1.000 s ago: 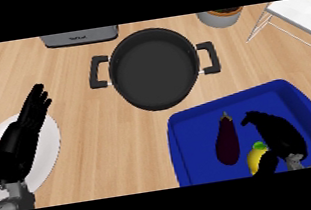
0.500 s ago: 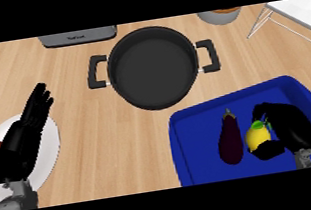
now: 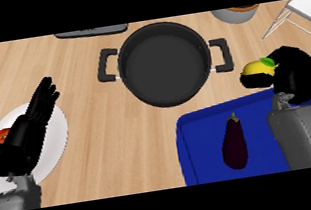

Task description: Pick the lemon from the tray and place it in the tiered shelf

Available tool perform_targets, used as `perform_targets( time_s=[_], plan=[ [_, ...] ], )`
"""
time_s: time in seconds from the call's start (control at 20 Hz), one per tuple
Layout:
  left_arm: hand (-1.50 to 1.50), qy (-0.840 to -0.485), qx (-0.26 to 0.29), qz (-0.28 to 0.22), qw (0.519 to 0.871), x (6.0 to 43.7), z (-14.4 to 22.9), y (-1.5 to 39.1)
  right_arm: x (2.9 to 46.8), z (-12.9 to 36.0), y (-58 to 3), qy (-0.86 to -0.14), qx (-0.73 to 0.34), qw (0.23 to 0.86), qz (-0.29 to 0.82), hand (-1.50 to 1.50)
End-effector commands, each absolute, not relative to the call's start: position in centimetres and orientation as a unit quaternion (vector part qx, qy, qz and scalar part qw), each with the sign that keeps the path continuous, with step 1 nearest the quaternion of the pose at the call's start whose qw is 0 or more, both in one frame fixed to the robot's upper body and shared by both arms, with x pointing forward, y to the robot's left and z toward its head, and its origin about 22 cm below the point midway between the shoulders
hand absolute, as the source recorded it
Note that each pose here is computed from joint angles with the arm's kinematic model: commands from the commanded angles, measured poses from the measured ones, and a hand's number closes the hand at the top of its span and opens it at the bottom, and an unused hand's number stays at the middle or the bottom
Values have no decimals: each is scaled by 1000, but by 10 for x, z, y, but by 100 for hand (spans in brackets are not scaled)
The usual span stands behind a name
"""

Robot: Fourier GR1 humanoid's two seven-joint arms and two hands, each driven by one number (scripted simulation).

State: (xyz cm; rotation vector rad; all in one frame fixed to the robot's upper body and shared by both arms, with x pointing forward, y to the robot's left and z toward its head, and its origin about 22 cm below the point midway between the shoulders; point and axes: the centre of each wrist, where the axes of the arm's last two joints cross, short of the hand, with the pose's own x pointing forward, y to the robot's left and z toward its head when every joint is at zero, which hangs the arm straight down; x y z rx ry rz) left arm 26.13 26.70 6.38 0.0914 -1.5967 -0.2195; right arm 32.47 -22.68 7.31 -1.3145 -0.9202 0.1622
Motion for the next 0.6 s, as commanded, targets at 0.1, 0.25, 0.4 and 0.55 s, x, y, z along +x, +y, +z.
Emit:
perform_targets(
  time_s=[0.1, 0.25, 0.4, 0.55],
  plan=[
    [0, -714, 30, -113, 691, 267, 65, 263, 378, 150, -194, -375, -688, 617, -71, 150],
    [0, -716, 26, -107, 690, 269, 65, 259, 401, 179, -189, -354, -725, 584, -90, 150],
    [0, -717, 22, -117, 687, 270, 61, 256, 416, 204, -167, -359, -734, 566, -109, 150],
    [0, -714, 36, -110, 690, 272, 69, 265, 431, 211, -174, -353, -741, 558, -121, 150]
  ],
)
